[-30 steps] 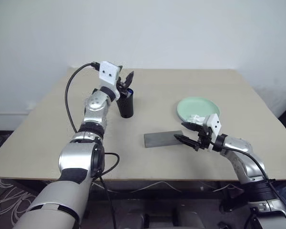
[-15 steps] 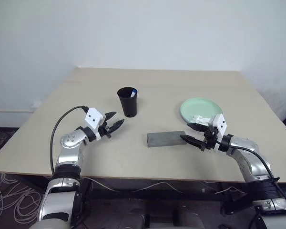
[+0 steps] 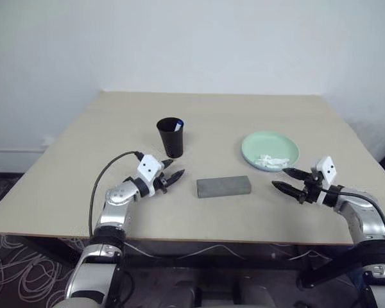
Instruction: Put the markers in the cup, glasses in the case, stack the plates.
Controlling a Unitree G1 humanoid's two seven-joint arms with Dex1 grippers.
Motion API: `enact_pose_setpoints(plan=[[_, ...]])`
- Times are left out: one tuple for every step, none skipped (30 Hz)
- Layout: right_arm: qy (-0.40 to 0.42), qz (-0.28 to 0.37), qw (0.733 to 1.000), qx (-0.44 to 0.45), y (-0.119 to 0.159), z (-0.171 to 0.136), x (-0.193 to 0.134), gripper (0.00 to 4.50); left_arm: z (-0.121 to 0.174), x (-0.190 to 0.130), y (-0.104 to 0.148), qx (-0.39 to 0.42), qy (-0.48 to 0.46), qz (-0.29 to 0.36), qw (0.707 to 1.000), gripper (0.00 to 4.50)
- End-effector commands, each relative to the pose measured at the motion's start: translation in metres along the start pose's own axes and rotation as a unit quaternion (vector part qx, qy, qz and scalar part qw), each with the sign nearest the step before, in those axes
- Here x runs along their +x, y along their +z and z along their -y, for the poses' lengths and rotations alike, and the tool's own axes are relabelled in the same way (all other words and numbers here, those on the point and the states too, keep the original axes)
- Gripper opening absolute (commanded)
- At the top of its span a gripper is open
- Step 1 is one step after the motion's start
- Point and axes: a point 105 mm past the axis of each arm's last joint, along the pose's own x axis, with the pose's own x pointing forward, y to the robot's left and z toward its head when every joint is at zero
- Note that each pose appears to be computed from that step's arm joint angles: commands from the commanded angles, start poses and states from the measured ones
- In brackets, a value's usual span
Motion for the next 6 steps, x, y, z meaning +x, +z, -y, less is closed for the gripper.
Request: enact_pose_setpoints(plan=[[-0.02, 0.019, 0.999, -0.027, 0.014, 0.009, -0.007, 3.42, -0.004, 0.006, 0.016, 0.013, 0.012, 0.028, 0.999, 2.47], [-0.021, 0.019, 0.999, -0.026, 0.013, 0.007, -0.008, 3.42, 0.0, 0.005, 0.014, 0.013, 0.007, 0.025, 1.0, 2.47], [-0.021, 0.02, 0.999, -0.025, 0.013, 0.004, -0.009, 3.42, 0.003, 0.005, 0.012, 0.013, 0.0, 0.023, 1.0, 2.47], [-0.021, 0.02, 0.999, -0.024, 0.013, 0.003, -0.01, 3.42, 0.006, 0.005, 0.011, 0.013, -0.005, 0.021, 1.0, 2.47], [-0.021, 0.02, 0.999, -0.023, 0.012, 0.001, -0.011, 3.42, 0.008, 0.005, 0.011, 0.012, -0.008, 0.021, 1.0, 2.47], [-0.021, 0.02, 0.999, -0.022, 0.012, 0.0, -0.011, 3.42, 0.009, 0.005, 0.011, 0.011, -0.009, 0.021, 1.0, 2.47]])
